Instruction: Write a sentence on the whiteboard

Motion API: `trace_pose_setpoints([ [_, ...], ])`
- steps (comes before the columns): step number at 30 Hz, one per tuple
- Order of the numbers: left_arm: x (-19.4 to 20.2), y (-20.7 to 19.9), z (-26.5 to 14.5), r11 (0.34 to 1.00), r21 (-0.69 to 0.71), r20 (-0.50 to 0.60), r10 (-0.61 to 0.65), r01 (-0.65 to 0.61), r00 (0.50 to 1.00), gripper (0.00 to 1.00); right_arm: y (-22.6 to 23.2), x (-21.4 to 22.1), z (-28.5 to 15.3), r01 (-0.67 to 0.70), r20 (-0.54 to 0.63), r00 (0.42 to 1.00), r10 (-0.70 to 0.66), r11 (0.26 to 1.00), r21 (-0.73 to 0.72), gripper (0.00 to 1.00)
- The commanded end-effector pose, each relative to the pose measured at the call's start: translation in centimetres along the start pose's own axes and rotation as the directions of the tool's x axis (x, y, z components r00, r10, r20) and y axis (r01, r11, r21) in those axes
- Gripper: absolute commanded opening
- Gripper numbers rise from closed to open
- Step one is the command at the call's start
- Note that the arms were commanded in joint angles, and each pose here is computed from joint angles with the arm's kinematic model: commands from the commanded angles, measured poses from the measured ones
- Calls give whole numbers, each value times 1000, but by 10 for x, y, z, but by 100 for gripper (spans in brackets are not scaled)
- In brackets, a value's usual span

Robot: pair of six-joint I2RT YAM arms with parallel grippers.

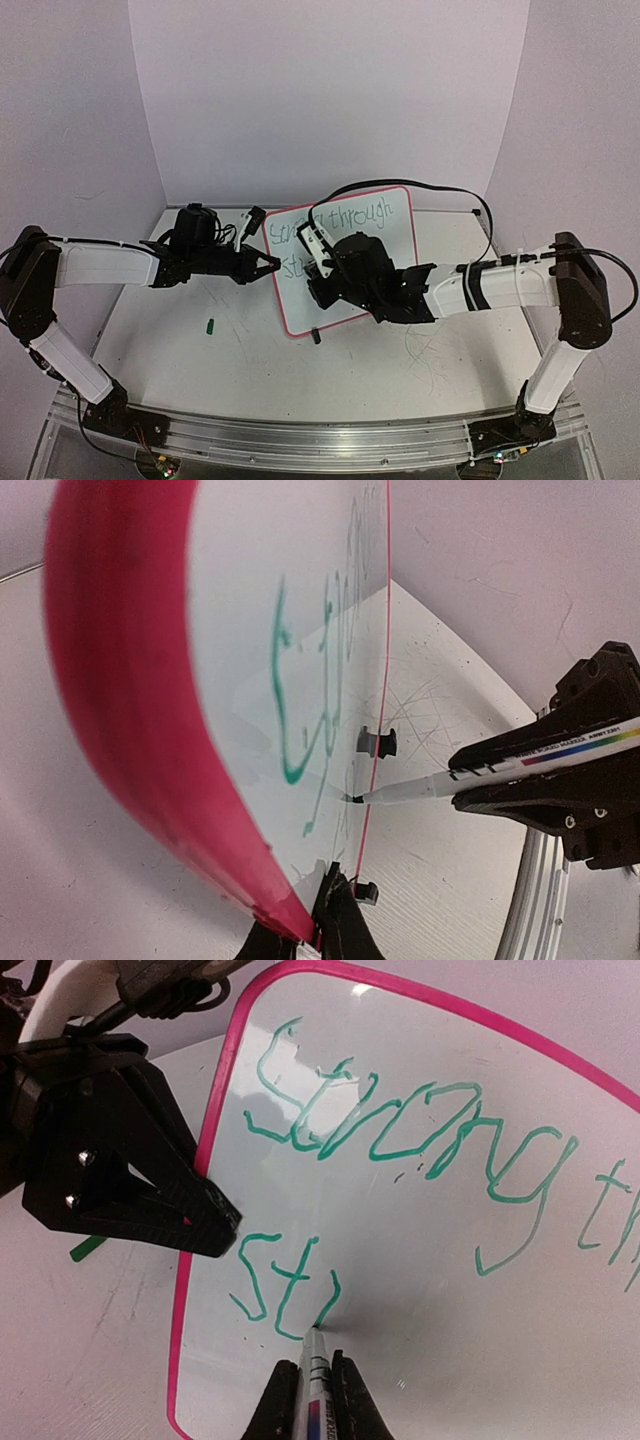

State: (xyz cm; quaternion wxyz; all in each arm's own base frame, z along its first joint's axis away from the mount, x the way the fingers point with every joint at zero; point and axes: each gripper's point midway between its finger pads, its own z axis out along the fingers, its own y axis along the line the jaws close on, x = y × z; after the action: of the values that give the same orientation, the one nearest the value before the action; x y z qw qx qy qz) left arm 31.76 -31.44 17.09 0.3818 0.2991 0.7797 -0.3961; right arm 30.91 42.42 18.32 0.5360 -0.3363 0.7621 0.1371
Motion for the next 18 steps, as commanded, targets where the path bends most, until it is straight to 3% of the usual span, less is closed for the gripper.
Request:
trace_pose_setpoints([
  [1, 3, 45, -5, 973, -221, -27, 62, -66, 998, 0, -4, 8, -2, -13, -24, 1000, 13, 1000, 9, 0],
  [18, 3, 43, -6, 974, -216, -26, 61, -65, 998, 0, -17, -22, 5, -50, 54, 997, 46, 996, 76, 0],
])
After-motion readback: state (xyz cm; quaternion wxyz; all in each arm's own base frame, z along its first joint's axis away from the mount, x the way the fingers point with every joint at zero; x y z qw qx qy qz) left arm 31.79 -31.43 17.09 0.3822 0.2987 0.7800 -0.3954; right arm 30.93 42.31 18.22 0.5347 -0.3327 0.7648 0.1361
